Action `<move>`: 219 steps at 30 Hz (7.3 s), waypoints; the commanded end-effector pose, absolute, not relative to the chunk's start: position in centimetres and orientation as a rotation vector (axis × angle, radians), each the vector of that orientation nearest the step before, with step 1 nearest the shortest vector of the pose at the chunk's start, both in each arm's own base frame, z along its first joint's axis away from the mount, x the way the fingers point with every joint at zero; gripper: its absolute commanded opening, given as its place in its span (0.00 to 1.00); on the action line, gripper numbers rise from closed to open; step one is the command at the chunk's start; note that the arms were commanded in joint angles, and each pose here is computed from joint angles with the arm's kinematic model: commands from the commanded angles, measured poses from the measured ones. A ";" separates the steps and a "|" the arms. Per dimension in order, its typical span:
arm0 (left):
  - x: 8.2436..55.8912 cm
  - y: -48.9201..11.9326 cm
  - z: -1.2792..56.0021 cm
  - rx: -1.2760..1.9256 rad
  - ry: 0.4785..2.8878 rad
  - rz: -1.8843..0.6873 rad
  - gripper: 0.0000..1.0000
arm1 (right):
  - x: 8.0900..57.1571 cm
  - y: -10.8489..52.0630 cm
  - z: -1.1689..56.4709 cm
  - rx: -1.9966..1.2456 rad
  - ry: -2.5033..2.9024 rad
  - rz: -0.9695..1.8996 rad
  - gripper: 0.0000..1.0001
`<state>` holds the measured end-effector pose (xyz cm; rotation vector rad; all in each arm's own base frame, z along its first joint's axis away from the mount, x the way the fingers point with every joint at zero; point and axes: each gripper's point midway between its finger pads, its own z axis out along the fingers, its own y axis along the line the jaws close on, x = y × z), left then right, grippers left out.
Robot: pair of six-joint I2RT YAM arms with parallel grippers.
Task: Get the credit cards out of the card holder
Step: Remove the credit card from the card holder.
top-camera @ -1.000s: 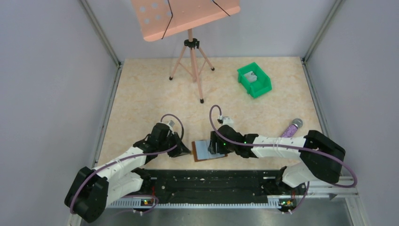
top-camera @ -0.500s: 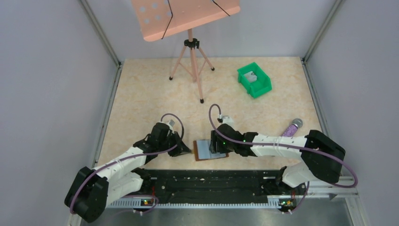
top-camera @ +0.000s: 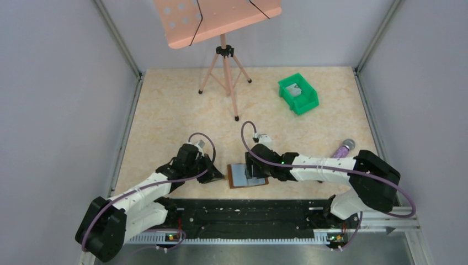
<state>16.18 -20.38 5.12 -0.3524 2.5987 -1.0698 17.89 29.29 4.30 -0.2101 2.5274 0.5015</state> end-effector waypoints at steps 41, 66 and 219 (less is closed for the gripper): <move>17.1 -21.5 4.9 -0.319 2.576 -1.120 0.14 | 16.9 34.2 6.0 -0.328 2.510 0.672 0.39; 18.4 -21.2 10.8 -0.279 2.487 -1.086 0.30 | 18.2 32.2 9.6 -0.240 2.396 0.754 0.47; 16.2 -26.4 5.2 -0.152 2.485 -1.199 0.00 | 19.0 28.6 6.8 -0.143 2.394 1.010 0.14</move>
